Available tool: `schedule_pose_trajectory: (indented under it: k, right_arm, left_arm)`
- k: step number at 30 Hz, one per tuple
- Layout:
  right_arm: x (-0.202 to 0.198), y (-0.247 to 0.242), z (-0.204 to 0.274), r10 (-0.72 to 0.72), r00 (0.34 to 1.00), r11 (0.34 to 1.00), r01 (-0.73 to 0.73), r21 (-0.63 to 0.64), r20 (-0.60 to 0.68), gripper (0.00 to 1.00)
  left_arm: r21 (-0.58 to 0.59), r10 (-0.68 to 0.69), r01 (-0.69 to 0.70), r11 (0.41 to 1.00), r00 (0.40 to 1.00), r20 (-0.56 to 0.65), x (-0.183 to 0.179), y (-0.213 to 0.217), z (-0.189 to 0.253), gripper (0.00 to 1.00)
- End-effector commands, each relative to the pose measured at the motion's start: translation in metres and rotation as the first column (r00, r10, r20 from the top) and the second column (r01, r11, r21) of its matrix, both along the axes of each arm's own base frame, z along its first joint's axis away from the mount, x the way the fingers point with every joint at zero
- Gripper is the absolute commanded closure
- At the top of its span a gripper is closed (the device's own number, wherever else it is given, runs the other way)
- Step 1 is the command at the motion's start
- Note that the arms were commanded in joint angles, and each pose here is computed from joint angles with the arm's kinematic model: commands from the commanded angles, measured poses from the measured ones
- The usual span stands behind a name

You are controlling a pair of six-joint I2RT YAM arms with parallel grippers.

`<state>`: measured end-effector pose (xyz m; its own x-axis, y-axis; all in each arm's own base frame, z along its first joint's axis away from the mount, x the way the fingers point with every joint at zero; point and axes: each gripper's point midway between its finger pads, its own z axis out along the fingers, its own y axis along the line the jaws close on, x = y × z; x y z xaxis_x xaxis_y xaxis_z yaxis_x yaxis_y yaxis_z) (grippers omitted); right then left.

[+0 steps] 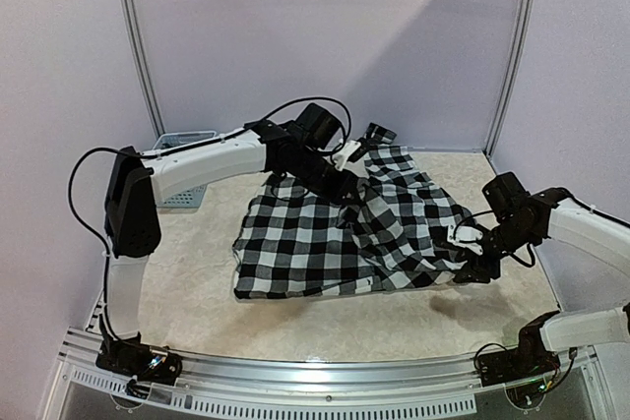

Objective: Fold and stack the mixed laundry pile
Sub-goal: Flatten out the crumpled shirt at the center of the board.

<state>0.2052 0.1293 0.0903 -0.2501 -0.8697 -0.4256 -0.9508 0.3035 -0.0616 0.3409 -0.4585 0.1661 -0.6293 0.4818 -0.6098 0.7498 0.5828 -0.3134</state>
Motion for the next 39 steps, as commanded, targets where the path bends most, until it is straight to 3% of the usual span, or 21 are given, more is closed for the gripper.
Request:
schedule_pose_trajectory:
  k: [1,7,12,22,28,31,39]
  right_arm:
    - [0.017,0.012,0.007,-0.062,0.998,0.996,0.062,0.070,-0.009,0.44]
    - [0.029,0.049,0.068,-0.062,0.998,0.956,0.057,0.286,0.008,0.36]
    - [0.023,0.072,0.108,-0.026,0.999,0.929,0.013,0.370,0.029,0.32]
    - [-0.027,0.091,0.123,0.128,0.991,0.912,-0.099,0.398,-0.048,0.27]
    - [-0.058,0.064,0.125,0.153,0.988,0.937,-0.136,0.322,-0.028,0.28]
    - [-0.084,0.051,0.113,0.200,0.974,0.946,-0.162,0.282,-0.111,0.29]
    - [-0.102,0.046,0.124,0.307,0.950,0.907,-0.276,0.317,-0.050,0.27]
  left_arm:
    - [-0.142,-0.113,0.113,0.983,0.994,0.010,-0.053,-0.021,0.070,0.97]
    - [-0.233,-0.191,0.197,0.952,0.980,0.050,-0.099,-0.035,0.117,0.97]
    - [-0.277,-0.218,0.231,0.933,0.973,0.078,-0.123,-0.034,0.141,0.97]
    - [-0.348,-0.183,0.219,0.912,0.974,0.133,-0.149,-0.016,0.181,0.99]
    - [-0.400,-0.365,0.374,0.837,0.925,0.103,-0.209,-0.033,0.183,0.99]
    - [-0.419,-0.431,0.444,0.792,0.893,0.132,-0.239,-0.050,0.192,0.99]
    - [-0.454,-0.423,0.466,0.759,0.884,0.200,-0.252,-0.065,0.221,1.00]
